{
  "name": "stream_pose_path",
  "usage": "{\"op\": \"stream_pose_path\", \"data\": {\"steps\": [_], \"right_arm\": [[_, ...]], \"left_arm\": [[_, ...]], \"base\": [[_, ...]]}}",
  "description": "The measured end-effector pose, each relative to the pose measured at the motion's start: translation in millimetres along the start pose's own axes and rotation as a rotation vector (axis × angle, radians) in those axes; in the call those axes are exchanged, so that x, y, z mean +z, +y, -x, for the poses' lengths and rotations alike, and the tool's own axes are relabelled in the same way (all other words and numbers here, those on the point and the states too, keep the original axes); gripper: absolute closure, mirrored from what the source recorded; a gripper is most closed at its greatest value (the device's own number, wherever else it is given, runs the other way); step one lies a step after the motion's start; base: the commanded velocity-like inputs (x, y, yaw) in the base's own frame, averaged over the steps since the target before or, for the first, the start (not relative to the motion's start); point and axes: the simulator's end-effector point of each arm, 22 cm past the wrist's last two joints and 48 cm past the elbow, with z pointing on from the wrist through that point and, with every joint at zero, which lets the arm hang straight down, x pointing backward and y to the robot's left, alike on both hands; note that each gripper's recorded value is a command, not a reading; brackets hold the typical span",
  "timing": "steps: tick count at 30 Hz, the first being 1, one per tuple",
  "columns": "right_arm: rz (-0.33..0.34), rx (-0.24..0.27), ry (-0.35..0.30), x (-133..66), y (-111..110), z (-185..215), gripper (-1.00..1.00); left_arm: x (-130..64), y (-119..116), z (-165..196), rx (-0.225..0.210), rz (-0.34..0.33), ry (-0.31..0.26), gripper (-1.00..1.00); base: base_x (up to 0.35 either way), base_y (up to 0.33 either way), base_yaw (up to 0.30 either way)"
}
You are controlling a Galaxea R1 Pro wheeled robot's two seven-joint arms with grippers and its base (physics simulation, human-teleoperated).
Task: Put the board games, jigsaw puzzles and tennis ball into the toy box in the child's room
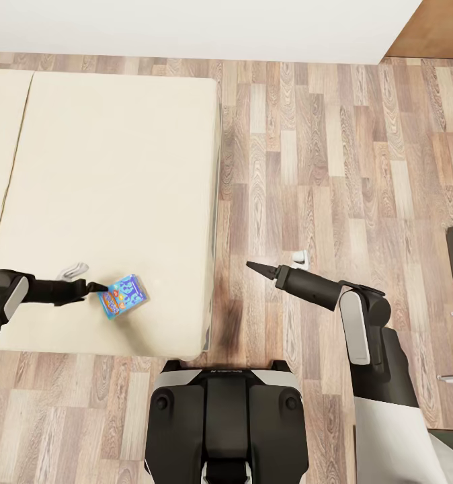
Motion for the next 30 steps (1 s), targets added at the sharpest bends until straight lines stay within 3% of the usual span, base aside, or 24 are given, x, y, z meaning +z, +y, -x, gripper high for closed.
{"op": "stream_pose_path", "data": {"steps": [6, 17, 24, 30], "right_arm": [[0.000, 0.000, 0.000, 0.2, 0, 0, -1.00], [0.001, -0.001, 0.002, 0.5, 0, -1, -1.00], [0.001, 0.000, 0.003, 0.7, 1, -1, -1.00], [0.002, 0.000, 0.003, 0.8, 1, -1, -1.00]], "left_arm": [[0.6, -4, 6, 0.028, -0.018, -0.032, -1.00], [2.7, -3, 6, 0.039, -0.020, -0.042, -1.00], [19.1, 14, -14, 0.028, -0.009, -0.039, -1.00], [33.8, 8, -24, 0.034, -0.021, -0.038, -1.00]], "base": [[0.000, 0.000, 0.000], [0.000, 0.000, 0.000], [0.000, 0.000, 0.000], [0.000, 0.000, 0.000]]}}
